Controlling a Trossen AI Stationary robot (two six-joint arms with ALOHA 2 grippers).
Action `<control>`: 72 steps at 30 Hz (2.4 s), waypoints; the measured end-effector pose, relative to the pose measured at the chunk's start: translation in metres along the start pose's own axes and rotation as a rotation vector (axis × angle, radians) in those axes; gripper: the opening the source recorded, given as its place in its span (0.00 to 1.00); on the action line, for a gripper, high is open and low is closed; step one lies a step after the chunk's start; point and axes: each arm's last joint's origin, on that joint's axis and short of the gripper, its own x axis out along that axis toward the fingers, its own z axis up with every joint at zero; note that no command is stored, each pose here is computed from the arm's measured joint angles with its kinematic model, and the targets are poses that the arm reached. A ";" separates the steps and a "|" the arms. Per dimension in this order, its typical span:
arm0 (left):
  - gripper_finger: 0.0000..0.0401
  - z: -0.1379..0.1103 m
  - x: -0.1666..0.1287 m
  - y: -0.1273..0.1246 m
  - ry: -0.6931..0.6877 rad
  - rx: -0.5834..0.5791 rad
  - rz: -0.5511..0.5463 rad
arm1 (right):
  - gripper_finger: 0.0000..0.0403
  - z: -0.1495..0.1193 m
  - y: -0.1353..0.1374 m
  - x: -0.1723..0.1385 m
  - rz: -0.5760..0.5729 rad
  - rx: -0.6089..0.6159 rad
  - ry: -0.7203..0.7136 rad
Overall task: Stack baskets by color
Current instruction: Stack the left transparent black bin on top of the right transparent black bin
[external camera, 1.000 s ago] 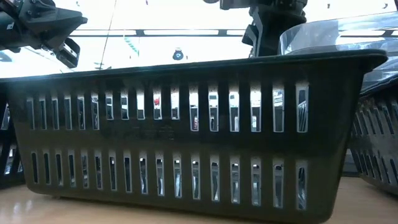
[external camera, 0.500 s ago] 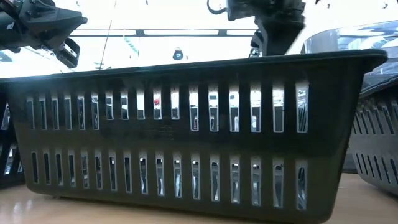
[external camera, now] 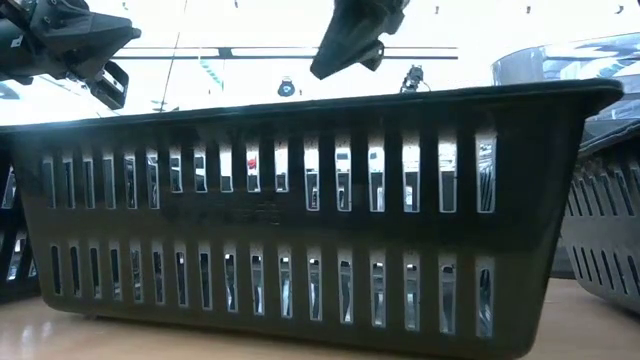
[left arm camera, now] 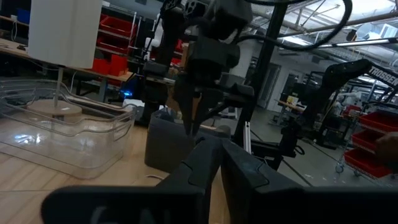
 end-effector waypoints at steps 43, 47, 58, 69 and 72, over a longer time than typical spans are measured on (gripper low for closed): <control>0.08 -0.001 0.001 0.000 0.012 0.003 0.003 | 0.59 0.064 -0.002 0.115 0.002 -0.354 0.051; 0.09 -0.001 0.001 0.000 0.010 0.003 0.003 | 0.59 0.061 -0.003 0.126 0.001 -0.358 0.056; 0.07 -0.001 0.001 0.000 0.012 0.004 0.003 | 0.54 0.051 -0.020 0.152 -0.034 -0.359 0.102; 0.08 -0.003 0.002 0.000 0.025 0.007 0.007 | 0.33 0.050 -0.025 0.156 -0.040 -0.374 0.107; 0.07 -0.003 0.002 0.000 0.025 0.007 0.007 | 0.25 0.049 -0.025 0.156 -0.038 -0.377 0.121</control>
